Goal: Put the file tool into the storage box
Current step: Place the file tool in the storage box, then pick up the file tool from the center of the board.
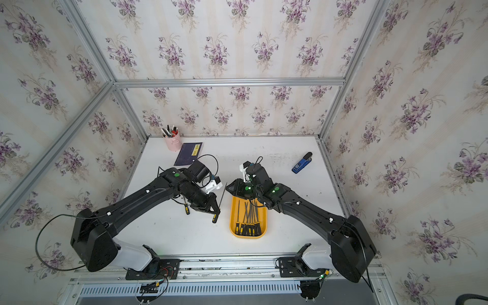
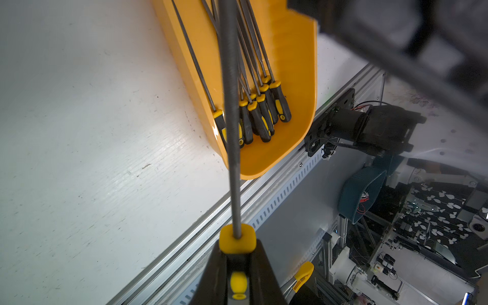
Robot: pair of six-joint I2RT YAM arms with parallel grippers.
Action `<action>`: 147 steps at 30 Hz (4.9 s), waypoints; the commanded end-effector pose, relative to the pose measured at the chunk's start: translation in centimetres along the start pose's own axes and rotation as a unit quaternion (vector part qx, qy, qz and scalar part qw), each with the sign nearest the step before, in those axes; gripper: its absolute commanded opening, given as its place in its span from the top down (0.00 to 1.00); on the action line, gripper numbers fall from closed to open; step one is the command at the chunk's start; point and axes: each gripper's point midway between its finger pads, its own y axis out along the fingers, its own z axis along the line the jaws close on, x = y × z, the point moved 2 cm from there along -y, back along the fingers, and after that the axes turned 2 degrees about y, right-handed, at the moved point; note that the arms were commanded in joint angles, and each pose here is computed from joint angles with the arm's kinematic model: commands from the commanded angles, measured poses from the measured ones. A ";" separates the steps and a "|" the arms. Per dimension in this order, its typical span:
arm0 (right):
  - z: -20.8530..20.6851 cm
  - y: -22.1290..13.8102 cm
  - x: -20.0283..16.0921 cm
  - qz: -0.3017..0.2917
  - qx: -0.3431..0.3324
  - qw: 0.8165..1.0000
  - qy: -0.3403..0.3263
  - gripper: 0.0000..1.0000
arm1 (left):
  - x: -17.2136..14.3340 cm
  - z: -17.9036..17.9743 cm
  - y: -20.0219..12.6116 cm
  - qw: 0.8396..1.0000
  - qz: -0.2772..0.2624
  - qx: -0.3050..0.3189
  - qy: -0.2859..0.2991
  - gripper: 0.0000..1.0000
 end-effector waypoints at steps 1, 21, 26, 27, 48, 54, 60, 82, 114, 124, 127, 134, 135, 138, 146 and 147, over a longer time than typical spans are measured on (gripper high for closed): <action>1.0 0.9 0.0 0.002 0.017 1.000 -0.005 0.68 | 0.3 -0.4 -0.1 1.000 -0.005 -0.007 0.006 0.95; -0.6 2.5 -0.1 0.025 -0.070 0.997 -0.024 1.00 | 0.3 -0.4 0.3 1.000 -0.003 -0.018 0.002 0.63; -2.3 1.3 -0.1 0.052 -0.157 0.984 -0.063 1.00 | 1.1 -0.4 -0.8 1.000 -0.020 -0.013 -0.003 0.15; -2.8 1.2 -0.2 0.063 -0.172 0.981 -0.069 1.00 | 1.2 -0.4 -1.1 1.000 -0.025 -0.012 -0.005 0.10; -10.5 2.6 -2.6 0.122 -0.287 0.948 -0.058 1.00 | 0.2 2.7 -1.4 0.999 -0.033 0.020 -0.038 0.00; -11.4 3.4 -2.9 0.121 -0.291 0.948 -0.048 1.00 | 0.0 3.1 -1.2 0.998 -0.030 0.025 -0.039 0.00; -12.2 4.1 -3.3 0.125 -0.293 0.947 -0.041 1.00 | -0.1 3.3 -1.2 0.998 -0.028 0.026 -0.039 0.00; -13.5 4.3 -3.7 0.123 -0.310 0.942 -0.034 0.84 | -0.5 4.1 -0.9 0.998 -0.022 0.035 -0.042 0.00; -4.4 -0.9 2.8 0.028 -0.252 0.964 -0.084 0.77 | -4.4 13.8 -2.8 0.947 -0.040 0.161 -0.275 0.03; -5.2 -1.0 1.8 0.034 -0.247 0.965 -0.077 0.77 | -2.8 18.5 -1.3 0.914 -0.076 0.235 -0.322 0.29; -5.5 -1.0 1.5 0.037 -0.248 0.965 -0.075 0.77 | -1.9 19.3 -1.1 0.905 -0.093 0.244 -0.335 0.35; -6.1 -0.9 1.1 0.042 -0.252 0.964 -0.076 0.78 | -1.5 20.9 -0.1 0.897 -0.088 0.269 -0.338 0.42; -6.2 -0.9 1.1 0.043 -0.254 0.963 -0.077 0.78 | -1.6 21.1 0.2 0.897 -0.083 0.271 -0.339 0.44; -6.6 -0.7 0.9 0.047 -0.257 0.962 -0.076 0.78 | -2.2 21.9 0.8 0.893 -0.074 0.282 -0.342 0.52; -6.6 0.0 0.7 0.055 -0.249 0.964 -0.075 0.78 | -2.3 22.4 1.1 0.898 -0.067 0.294 -0.321 0.82; -6.6 0.1 0.7 0.056 -0.248 0.964 -0.075 0.78 | -2.3 22.4 1.1 0.900 -0.065 0.292 -0.317 0.85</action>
